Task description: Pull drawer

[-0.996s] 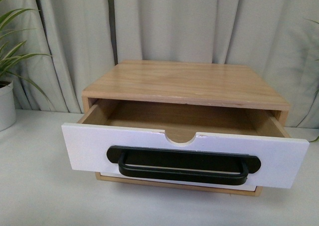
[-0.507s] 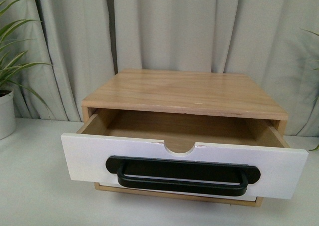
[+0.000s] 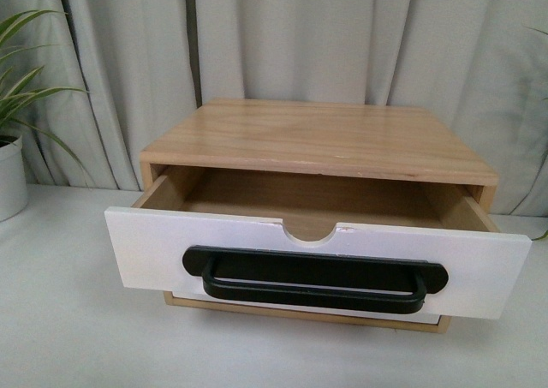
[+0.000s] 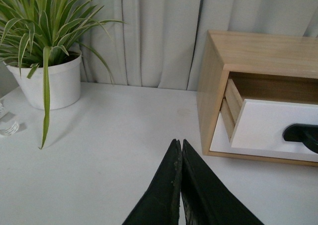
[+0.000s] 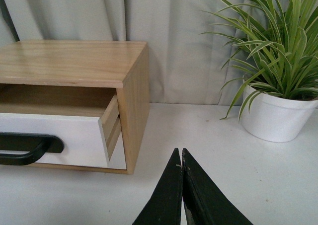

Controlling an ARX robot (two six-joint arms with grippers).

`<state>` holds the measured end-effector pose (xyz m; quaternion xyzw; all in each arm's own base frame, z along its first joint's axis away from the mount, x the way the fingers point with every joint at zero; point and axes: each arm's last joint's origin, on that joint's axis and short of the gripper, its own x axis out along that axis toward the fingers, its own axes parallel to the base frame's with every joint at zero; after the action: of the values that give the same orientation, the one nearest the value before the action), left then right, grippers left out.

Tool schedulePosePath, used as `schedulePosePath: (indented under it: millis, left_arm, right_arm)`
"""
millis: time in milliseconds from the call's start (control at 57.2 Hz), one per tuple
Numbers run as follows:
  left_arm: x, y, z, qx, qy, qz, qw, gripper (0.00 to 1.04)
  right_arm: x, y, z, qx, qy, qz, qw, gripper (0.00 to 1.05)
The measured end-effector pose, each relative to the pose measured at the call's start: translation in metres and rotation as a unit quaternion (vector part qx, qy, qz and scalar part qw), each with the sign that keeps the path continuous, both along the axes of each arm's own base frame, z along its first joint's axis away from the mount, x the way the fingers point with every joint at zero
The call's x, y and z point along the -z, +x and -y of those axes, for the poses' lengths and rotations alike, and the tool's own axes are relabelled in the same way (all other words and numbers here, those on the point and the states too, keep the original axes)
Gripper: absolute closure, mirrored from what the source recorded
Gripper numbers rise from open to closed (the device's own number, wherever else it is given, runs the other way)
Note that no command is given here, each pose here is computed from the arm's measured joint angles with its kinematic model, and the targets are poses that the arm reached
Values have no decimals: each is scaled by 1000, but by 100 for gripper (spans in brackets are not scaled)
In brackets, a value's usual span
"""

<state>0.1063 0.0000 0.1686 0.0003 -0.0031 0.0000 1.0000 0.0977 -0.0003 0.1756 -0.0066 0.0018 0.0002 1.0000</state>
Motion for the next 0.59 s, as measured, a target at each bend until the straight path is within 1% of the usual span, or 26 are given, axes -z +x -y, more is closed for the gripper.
schedulePosePath:
  millis: [52, 122, 384, 402, 419, 454, 472, 489, 507, 576, 594]
  left_arm:
    - [3, -5, 0, 1, 0, -12, 1000, 101]
    - [2, -9, 0, 0, 0, 0, 1000, 101]
    - [2, -9, 0, 0, -1, 0, 1000, 101]
    - [2, -9, 0, 0, -2, 0, 1000, 98]
    - [2, -9, 0, 0, -1, 0, 1000, 97]
    - [2, -9, 0, 0, -1, 0, 1000, 86]
    - [2, -9, 0, 0, -1, 0, 1000, 81]
    - [2, -9, 0, 0, -1, 0, 1000, 77]
    - [2, -9, 0, 0, -1, 0, 1000, 73]
    - [2, -9, 0, 0, -1, 0, 1000, 61]
    - [2, -9, 0, 0, -1, 0, 1000, 57]
  right_arm:
    - [3, 0, 0, 0, 0, 4, 1000, 103]
    - [11, 0, 0, 1, 0, 0, 1000, 103]
    - [11, 0, 0, 1, 0, 1, 1000, 103]
    - [11, 0, 0, 1, 0, 1, 1000, 103]
    - [11, 0, 0, 1, 0, 1, 1000, 101]
    - [11, 0, 0, 1, 0, 1, 1000, 91]
    - [11, 0, 0, 1, 0, 1, 1000, 87]
    - [11, 0, 0, 1, 0, 1, 1000, 82]
    - [11, 0, 0, 1, 0, 1, 1000, 80]
    - [11, 0, 0, 1, 0, 1, 1000, 66]
    - [11, 0, 0, 1, 0, 1, 1000, 64]
